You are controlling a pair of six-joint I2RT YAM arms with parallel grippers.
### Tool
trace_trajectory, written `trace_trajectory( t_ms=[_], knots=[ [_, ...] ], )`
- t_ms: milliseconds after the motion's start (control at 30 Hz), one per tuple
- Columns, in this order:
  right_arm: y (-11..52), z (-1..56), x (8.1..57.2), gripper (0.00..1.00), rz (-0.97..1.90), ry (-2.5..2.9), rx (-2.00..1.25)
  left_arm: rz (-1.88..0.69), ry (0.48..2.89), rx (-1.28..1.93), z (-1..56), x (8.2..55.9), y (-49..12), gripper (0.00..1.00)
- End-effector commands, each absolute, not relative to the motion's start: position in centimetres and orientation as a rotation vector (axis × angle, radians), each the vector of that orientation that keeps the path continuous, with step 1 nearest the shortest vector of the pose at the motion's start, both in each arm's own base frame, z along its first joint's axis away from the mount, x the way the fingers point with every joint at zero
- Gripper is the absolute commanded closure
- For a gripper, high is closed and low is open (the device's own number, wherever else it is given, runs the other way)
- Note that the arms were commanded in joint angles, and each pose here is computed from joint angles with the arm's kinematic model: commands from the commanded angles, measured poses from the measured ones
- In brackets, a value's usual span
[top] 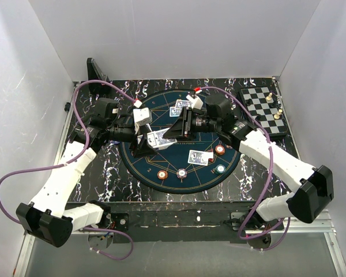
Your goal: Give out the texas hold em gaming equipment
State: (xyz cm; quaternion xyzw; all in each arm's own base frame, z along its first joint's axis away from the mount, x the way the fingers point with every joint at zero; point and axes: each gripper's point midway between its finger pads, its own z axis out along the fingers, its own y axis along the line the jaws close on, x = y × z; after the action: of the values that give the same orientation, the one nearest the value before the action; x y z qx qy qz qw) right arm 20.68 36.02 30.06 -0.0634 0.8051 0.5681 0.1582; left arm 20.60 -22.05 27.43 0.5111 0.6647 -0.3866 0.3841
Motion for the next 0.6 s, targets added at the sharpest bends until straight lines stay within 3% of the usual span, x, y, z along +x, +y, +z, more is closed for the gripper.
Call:
trace_trajectory(
  t_ms=[0, 567],
  knots=[
    [34.2, 30.4, 20.6, 0.68, 1.585, 2.282, -0.169, -0.998, 1.574, 1.307, 30.4, 19.7, -22.3, 0.60],
    [31.5, 30.4, 20.3, 0.64, 1.538, 2.280, -0.129, -1.044, 1.560, 1.288, 31.0, 19.7, -22.8, 0.61]
  ],
)
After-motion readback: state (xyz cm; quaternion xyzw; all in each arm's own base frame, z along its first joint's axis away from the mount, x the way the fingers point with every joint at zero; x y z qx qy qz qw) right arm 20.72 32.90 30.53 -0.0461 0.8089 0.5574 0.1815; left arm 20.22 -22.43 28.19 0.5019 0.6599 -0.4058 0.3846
